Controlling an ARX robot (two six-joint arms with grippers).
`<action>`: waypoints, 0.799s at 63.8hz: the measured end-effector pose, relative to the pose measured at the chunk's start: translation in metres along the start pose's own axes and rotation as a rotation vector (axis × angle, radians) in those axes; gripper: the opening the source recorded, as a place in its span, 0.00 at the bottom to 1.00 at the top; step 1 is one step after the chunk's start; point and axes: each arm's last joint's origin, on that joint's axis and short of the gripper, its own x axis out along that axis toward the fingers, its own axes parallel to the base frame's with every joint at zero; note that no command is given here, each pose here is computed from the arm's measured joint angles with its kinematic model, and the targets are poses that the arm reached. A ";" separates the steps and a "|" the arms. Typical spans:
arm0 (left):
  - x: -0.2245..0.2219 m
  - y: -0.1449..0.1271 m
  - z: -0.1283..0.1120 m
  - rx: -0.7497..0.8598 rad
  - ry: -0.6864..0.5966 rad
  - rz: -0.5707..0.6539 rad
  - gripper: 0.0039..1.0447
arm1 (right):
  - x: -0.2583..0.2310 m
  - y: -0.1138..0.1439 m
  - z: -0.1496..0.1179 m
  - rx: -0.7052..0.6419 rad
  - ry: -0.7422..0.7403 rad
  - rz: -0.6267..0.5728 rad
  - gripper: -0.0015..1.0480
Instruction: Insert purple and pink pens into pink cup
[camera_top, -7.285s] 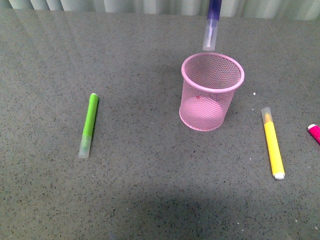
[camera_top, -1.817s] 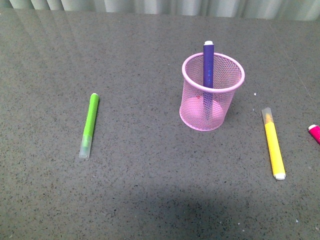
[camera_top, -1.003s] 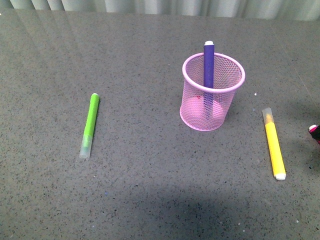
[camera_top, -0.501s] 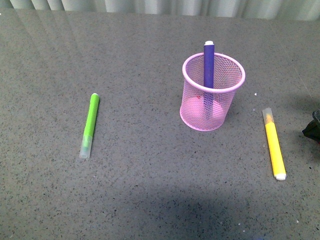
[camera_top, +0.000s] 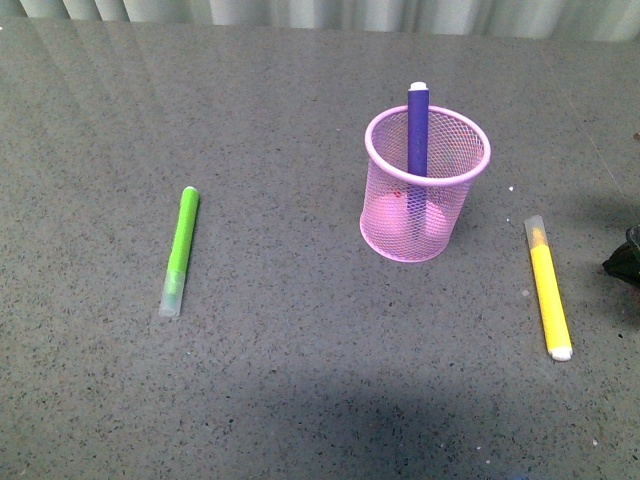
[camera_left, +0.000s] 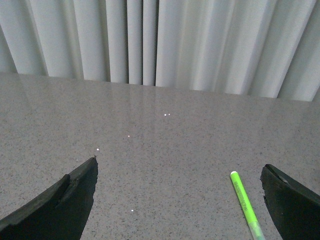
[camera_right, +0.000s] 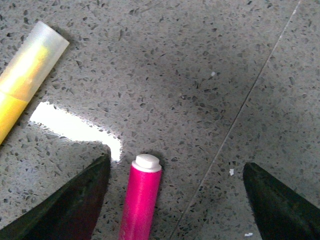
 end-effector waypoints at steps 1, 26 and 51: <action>0.000 0.000 0.000 0.000 0.000 0.000 0.93 | 0.000 0.000 0.000 -0.001 0.001 0.001 0.72; 0.000 0.000 0.000 0.000 0.000 0.000 0.93 | 0.002 0.006 -0.006 -0.027 0.015 0.052 0.21; 0.000 0.000 0.000 0.000 0.000 0.000 0.93 | -0.039 -0.002 0.019 0.050 -0.105 0.098 0.08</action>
